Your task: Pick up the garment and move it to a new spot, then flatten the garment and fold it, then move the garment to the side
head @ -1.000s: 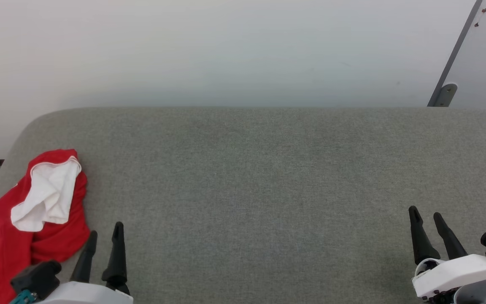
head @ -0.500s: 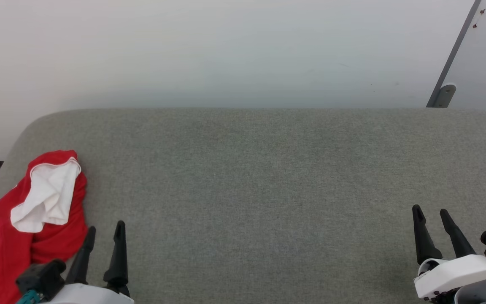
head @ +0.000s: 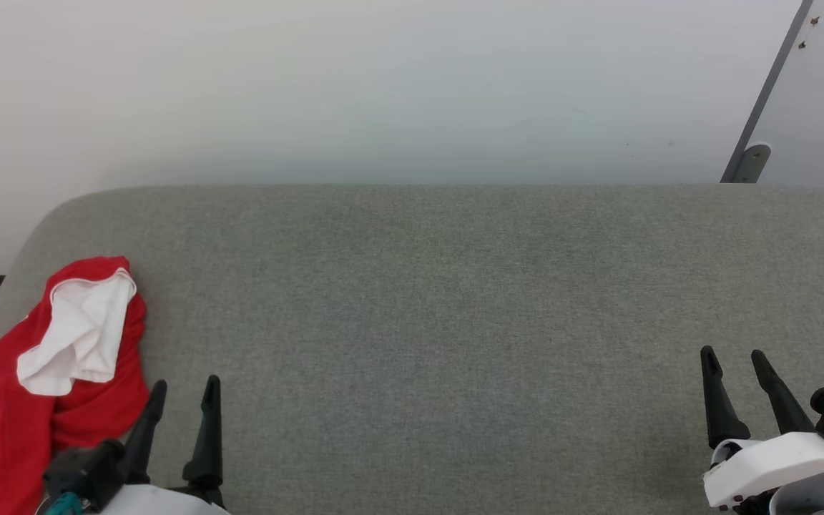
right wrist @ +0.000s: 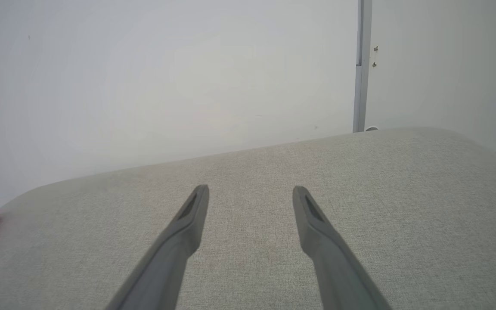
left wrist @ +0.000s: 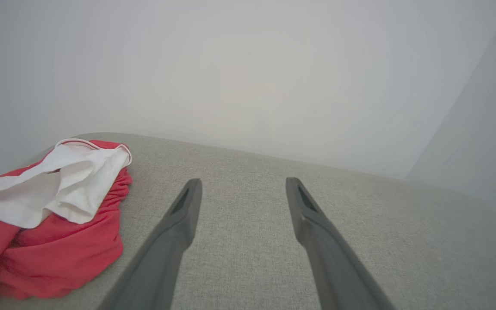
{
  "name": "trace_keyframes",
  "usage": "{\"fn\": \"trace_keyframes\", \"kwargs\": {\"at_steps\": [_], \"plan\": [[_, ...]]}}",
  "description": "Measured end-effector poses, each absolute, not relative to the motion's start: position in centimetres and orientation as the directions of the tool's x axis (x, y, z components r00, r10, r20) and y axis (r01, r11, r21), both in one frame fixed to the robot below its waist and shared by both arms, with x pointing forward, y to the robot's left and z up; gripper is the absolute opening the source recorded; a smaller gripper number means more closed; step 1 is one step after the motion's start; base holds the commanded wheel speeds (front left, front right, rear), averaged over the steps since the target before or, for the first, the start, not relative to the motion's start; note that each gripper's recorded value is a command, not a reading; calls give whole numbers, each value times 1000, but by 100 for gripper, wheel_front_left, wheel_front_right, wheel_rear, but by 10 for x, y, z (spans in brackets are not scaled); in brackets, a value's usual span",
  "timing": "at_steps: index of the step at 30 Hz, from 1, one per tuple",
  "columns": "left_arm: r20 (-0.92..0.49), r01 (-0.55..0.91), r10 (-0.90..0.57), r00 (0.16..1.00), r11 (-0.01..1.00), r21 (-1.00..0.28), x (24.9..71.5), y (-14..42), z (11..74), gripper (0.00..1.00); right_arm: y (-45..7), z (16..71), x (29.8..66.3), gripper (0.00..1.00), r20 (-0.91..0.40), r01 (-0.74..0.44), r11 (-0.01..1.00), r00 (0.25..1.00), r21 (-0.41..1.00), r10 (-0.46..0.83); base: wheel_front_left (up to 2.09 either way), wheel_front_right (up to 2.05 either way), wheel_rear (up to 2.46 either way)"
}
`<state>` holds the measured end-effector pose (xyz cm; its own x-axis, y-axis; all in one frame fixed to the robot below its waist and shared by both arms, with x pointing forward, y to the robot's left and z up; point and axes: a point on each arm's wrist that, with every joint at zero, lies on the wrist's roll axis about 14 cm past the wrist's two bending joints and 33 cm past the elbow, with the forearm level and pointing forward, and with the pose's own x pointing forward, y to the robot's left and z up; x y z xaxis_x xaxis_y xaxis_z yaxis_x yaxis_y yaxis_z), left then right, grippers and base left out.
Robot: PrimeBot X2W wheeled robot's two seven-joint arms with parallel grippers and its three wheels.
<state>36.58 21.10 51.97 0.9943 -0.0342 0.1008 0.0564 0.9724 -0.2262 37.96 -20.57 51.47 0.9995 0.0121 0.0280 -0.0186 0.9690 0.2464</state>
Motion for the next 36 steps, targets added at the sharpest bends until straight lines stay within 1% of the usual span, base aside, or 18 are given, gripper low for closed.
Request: {"fn": "trace_keyframes", "kwargs": {"at_steps": [19,36], "plan": [[105,120,-110,988,989,-87,363,200,518,100,-205,522,378,100,55,-28,992,998,121,21,0,0,0],[102,120,-110,989,988,-99,360,200,516,100,-204,523,379,100,61,-35,992,998,125,28,0,0,0]]}}
